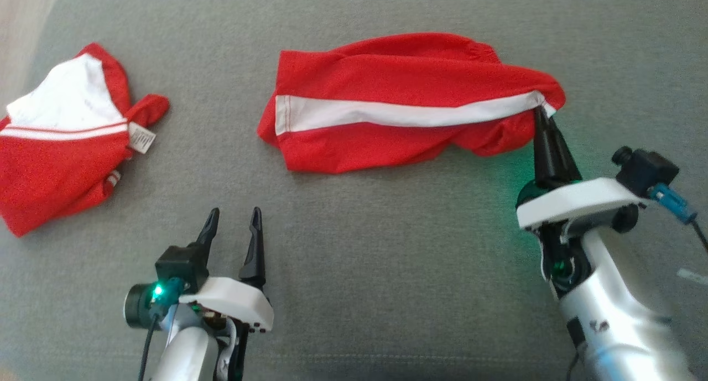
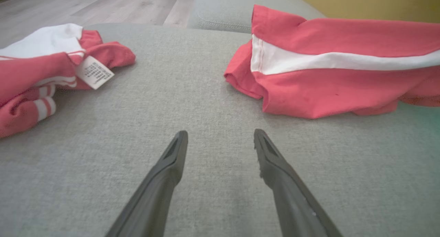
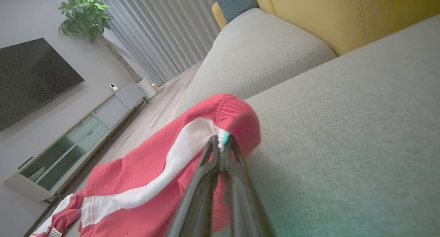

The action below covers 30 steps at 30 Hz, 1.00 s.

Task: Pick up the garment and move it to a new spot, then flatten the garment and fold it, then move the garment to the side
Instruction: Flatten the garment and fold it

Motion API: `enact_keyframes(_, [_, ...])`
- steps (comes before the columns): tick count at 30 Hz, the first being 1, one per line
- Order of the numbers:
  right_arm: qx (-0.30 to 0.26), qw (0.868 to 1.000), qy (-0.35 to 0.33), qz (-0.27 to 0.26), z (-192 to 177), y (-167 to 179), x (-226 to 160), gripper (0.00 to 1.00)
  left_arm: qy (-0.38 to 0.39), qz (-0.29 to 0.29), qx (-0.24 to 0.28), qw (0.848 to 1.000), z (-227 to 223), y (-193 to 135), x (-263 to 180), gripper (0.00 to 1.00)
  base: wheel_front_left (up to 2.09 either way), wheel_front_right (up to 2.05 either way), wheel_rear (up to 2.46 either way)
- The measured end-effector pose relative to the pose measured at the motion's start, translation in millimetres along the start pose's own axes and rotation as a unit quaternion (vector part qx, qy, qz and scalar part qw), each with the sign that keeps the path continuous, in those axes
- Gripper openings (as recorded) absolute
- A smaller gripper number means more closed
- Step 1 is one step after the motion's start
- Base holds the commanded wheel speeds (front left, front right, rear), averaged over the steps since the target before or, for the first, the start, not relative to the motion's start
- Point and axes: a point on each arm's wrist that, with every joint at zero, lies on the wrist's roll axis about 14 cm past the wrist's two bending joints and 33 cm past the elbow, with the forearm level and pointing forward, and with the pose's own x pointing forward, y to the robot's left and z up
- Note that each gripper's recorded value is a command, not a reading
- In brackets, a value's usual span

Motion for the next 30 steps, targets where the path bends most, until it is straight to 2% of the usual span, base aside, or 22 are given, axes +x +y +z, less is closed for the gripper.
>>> enact_keyframes(6, [-0.036, 0.999, 0.008, 0.011, -1.4, -3.5, -37.5, 0.0, -0.015, -0.035, -0.006, 0.999, 10.6, -24.1, 2.4, 1.0, 0.0, 0.0, 0.0])
enact_keyframes(11, [-0.058, 0.998, 0.029, -0.002, -8.6, -21.8, -71.1, 0.0, -0.023, -0.061, -0.019, 0.998, 18.2, -42.4, 4.7, 1.0, 0.0, 0.0, 0.0])
enact_keyframes(18, [-0.071, 0.994, 0.084, -0.025, -36.4, -45.5, -105.9, 0.0, -0.014, -0.11, -0.051, 0.993, 16.1, -69.5, 5.7, 1.0, 0.0, 0.0, 0.0])
enact_keyframes(23, [-0.076, 0.991, 0.109, -0.035, -49.1, -56.1, -111.9, 0.0, 0.003, -0.139, -0.075, 0.987, 10.9, -81.3, 20.9, 1.0, 0.0, 0.0, 0.0])
enact_keyframes(30, [-0.061, 0.992, 0.108, -0.032, -53.4, -50.4, -96.0, 0.0, -0.013, -0.163, -0.069, 0.984, 31.2, -91.4, 67.2, 1.0, 0.0, 0.0, 0.0])
